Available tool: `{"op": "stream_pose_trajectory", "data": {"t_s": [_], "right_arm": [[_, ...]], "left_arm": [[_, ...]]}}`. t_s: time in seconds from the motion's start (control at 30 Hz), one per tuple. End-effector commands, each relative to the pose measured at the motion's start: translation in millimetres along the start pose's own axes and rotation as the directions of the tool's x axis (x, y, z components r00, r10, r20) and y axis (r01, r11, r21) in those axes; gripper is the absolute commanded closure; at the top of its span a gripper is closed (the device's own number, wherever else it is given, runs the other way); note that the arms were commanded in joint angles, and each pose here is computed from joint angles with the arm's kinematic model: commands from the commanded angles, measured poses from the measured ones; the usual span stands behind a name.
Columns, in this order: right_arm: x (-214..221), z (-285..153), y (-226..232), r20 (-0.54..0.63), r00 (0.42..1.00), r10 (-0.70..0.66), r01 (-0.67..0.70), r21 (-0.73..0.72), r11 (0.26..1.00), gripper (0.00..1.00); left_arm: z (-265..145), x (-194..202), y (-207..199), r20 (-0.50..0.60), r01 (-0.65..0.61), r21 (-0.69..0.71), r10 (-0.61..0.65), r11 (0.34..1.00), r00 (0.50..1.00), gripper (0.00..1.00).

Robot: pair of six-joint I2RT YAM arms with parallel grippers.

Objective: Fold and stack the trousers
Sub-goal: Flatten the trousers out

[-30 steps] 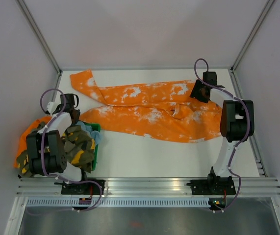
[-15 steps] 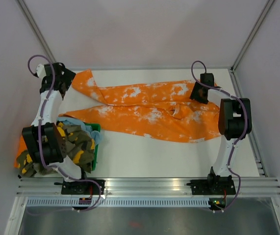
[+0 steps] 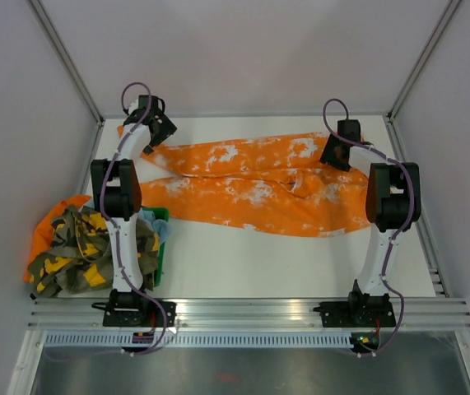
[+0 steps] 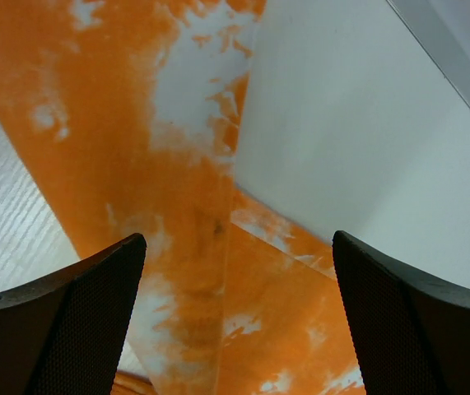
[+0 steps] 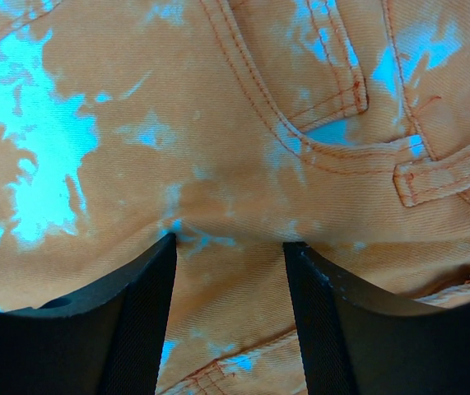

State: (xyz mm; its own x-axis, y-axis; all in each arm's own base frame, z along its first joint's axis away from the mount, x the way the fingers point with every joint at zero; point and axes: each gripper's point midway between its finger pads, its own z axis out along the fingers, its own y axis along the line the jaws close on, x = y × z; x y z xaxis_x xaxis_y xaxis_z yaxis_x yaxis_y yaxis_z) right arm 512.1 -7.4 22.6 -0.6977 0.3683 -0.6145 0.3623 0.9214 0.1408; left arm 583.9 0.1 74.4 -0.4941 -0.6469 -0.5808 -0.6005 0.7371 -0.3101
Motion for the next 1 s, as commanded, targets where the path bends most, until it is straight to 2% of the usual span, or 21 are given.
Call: {"op": "stream_pose_trajectory", "data": {"t_s": [0.0, 0.17, 0.27, 0.47, 0.53, 0.57, 0.6, 0.63, 0.83, 0.93, 0.97], "right_arm": [[12, -3, -3, -0.029, 0.999, 0.018, -0.019, -0.03, 0.999, 0.38], [30, -9, -10, -0.042, 0.999, 0.018, -0.019, -0.029, 0.999, 0.38], [32, -9, -10, -0.047, 0.999, 0.015, -0.016, -0.03, 0.999, 0.38], [36, -7, -5, -0.07, 0.997, 0.016, -0.02, -0.052, 0.998, 0.38], [37, -9, -7, -0.071, 0.997, 0.013, -0.016, -0.049, 0.999, 0.38], [35, -10, -7, -0.068, 0.998, 0.013, -0.016, -0.049, 0.999, 0.38], [35, -11, -7, -0.067, 0.998, 0.009, -0.012, -0.048, 0.999, 0.38], [35, -12, -7, -0.07, 0.997, 0.011, -0.015, -0.05, 0.999, 0.38], [30, -18, -5, -0.053, 0.998, 0.018, -0.021, -0.056, 0.998, 0.38], [32, -18, -5, -0.058, 0.998, 0.019, -0.022, -0.061, 0.998, 0.38], [33, -17, -5, -0.06, 0.998, 0.017, -0.021, -0.06, 0.998, 0.38]], "left_arm": [[-12, -16, -2, 0.059, -0.126, -0.086, 0.132, 0.988, 0.989, 0.0], [1, -7, 15, 0.044, -0.203, -0.176, 0.214, 0.963, 0.976, 0.01], [5, -3, 30, 0.03, -0.272, -0.277, 0.291, 0.922, 0.956, 0.02], [13, 4, 18, -0.001, -0.313, -0.222, 0.321, 0.923, 0.947, 0.03], [16, 11, 7, -0.037, -0.35, -0.154, 0.349, 0.924, 0.936, 0.03], [24, 23, 9, -0.074, -0.371, -0.162, 0.364, 0.914, 0.929, 0.04], [21, 12, 2, -0.053, -0.376, -0.168, 0.372, 0.911, 0.927, 0.06], [22, 21, 10, -0.099, -0.396, -0.183, 0.384, 0.9, 0.918, 0.07], [31, 31, 32, -0.177, -0.351, -0.212, 0.318, 0.912, 0.931, 0.09], [35, 34, 45, -0.217, -0.312, -0.21, 0.267, 0.927, 0.939, 0.18], [35, 35, 49, -0.234, -0.305, -0.201, 0.257, 0.931, 0.938, 0.26]]}}
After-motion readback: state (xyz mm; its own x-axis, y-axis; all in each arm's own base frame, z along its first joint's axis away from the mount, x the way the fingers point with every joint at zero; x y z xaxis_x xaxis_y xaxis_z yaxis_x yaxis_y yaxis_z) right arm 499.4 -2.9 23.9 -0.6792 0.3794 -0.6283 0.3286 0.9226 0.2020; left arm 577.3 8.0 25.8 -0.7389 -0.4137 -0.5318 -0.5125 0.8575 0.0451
